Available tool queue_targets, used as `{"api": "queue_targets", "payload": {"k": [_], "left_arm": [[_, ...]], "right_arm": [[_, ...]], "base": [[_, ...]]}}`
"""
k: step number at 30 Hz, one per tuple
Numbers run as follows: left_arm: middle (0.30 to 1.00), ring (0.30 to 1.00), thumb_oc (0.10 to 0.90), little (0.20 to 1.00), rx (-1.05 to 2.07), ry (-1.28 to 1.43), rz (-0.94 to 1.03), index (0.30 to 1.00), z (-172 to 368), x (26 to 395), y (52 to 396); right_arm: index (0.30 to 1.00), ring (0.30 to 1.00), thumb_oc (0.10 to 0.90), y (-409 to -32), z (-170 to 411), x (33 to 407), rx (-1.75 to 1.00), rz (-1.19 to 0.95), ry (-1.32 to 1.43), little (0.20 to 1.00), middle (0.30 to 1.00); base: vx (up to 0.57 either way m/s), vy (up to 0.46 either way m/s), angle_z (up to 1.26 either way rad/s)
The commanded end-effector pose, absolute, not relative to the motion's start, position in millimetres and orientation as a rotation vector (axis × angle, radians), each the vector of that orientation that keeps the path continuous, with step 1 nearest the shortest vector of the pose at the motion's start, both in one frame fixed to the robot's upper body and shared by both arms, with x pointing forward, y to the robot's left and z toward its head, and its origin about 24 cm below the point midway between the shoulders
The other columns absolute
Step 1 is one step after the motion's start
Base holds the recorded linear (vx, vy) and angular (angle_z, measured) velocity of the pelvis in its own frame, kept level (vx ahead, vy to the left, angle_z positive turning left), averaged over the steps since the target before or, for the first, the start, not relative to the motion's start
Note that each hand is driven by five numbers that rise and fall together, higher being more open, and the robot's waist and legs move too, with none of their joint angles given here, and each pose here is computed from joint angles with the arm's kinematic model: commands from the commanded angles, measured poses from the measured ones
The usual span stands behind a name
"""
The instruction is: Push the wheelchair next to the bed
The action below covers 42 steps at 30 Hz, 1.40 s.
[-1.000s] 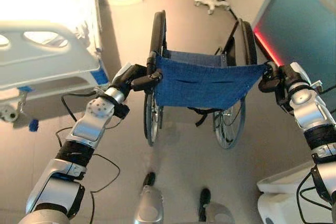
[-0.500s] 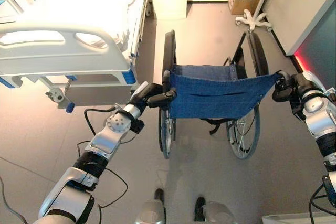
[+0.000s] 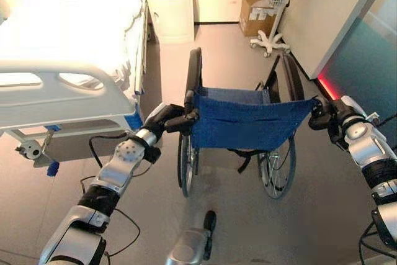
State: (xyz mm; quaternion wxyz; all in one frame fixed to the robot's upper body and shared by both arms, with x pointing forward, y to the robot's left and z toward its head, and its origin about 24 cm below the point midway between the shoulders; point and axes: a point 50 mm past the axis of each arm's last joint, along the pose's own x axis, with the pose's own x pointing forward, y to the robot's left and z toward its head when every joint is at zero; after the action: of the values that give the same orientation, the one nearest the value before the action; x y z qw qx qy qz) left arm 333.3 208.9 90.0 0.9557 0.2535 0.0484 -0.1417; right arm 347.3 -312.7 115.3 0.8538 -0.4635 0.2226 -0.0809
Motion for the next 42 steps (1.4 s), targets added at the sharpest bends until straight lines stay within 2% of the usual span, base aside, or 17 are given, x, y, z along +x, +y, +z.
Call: {"api": "queue_targets", "payload": {"k": [1,9,14,29,35,42], "left_arm": [[0.3,0.3,0.4,0.3,0.65,0.152,-0.165,0.3,82,330,235],[0.3,0.3,0.4,0.3,0.649,0.03,-0.136,0.3,127,351,234],[0.3,0.3,0.4,0.3,0.658,0.011,-0.153,0.3,135,352,230],[0.3,0.3,0.4,0.3,0.561,0.092,-0.172,0.3,98,350,206],[0.3,0.3,0.4,0.3,0.547,0.076,-0.177,0.3,96,350,201],[0.3,0.3,0.4,0.3,0.552,0.115,-0.13,0.3,90,344,223]], "right_arm": [[0.3,0.3,0.4,-247,133,363,-1.113,0.151,0.181,0.3,0.3],[0.3,0.3,0.4,-233,156,374,-1.12,0.111,0.099,0.3,0.3],[0.3,0.3,0.4,-231,176,377,-1.116,0.073,0.075,0.3,0.3],[0.3,0.3,0.4,-259,160,369,-1.15,0.083,0.188,0.3,0.3],[0.3,0.3,0.4,-246,155,373,-1.161,0.081,0.159,0.3,0.3],[0.3,0.3,0.4,-224,145,379,-1.097,0.194,0.142,0.3,0.3]], "base": [[0.31,-0.147,0.1],[0.33,-0.328,0.25],[0.4,-0.496,0.37],[0.39,-0.291,0.66],[0.39,-0.114,0.18],[0.45,0.048,-0.89]]}}
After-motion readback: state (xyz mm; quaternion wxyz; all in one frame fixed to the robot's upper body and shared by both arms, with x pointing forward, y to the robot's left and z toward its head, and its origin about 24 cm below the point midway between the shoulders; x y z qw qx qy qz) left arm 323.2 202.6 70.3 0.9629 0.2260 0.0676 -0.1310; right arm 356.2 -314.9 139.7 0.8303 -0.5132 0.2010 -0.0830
